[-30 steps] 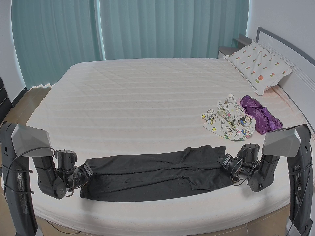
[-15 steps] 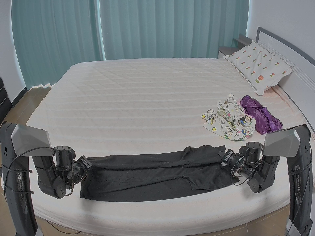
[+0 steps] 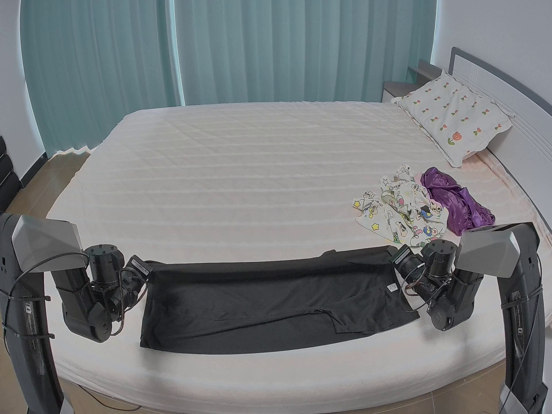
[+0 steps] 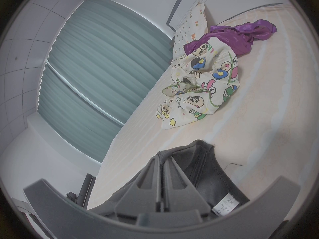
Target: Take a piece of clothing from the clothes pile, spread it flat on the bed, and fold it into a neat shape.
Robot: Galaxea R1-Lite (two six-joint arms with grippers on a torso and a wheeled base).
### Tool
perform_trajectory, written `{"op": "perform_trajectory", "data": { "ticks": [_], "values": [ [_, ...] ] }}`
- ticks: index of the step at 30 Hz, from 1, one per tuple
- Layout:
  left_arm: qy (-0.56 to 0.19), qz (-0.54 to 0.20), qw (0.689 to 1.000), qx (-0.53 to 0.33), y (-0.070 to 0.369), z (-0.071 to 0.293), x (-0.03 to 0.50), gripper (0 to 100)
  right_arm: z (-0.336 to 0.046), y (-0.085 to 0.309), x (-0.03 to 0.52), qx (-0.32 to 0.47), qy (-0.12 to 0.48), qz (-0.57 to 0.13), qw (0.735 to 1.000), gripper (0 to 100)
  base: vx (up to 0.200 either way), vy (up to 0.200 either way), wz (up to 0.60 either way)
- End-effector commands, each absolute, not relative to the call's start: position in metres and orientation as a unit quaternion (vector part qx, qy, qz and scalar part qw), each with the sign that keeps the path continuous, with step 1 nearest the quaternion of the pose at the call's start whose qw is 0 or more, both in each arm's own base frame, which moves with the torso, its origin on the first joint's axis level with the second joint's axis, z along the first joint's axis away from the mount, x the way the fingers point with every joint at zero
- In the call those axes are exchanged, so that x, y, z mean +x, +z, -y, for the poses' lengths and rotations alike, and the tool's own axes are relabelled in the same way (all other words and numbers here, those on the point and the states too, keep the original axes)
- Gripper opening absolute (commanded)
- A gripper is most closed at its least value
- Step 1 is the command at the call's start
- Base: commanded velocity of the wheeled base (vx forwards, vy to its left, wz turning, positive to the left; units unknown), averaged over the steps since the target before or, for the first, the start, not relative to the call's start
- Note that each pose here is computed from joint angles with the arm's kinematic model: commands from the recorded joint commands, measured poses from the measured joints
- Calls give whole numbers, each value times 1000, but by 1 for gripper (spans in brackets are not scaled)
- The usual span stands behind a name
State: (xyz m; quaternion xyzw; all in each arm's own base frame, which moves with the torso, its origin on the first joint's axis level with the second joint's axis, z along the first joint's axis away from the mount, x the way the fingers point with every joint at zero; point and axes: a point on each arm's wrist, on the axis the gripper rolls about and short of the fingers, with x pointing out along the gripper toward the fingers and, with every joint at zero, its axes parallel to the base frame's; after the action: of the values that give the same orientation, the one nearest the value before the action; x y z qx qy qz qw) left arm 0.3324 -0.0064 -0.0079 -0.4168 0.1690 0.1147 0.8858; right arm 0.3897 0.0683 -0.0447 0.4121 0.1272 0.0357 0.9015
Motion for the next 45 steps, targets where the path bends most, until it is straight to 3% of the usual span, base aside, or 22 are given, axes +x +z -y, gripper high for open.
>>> {"op": "perform_trajectory", "data": {
  "ticks": [1, 14, 28, 29, 30, 31, 38, 45],
  "values": [
    [115, -161, 885, -422, -8, 5, 332, 0, -68, -47, 390, 415, 35, -123, 901, 0, 0, 0, 0],
    [129, -264, 900, -323, -46, 3, 300, 0, -53, -66, 361, 362, 40, -201, 909, 0, 0, 0, 0],
    [127, -309, 900, -279, -63, 5, 289, 0, -53, -72, 348, 337, 48, -234, 910, 0, 0, 0, 0],
    [126, -311, 901, -277, -63, 6, 289, 100, -53, -73, 347, 335, 48, -236, 911, 0, 0, 0, 0],
    [126, -311, 900, -277, -63, 6, 288, 100, -52, -73, 347, 335, 48, -236, 911, 0, 0, 0, 0],
    [126, -318, 900, -271, -64, 6, 284, 100, -52, -73, 345, 333, 47, -240, 911, 100, 0, 0, 0],
    [127, -319, 901, -264, -64, 4, 283, 100, -41, -61, 339, 332, 36, -233, 914, 100, 0, 0, 0],
    [101, -294, 903, -298, -35, -12, 278, 100, -26, -34, 343, 343, 49, -196, 917, 100, 0, 0, 0]
  ]
}}
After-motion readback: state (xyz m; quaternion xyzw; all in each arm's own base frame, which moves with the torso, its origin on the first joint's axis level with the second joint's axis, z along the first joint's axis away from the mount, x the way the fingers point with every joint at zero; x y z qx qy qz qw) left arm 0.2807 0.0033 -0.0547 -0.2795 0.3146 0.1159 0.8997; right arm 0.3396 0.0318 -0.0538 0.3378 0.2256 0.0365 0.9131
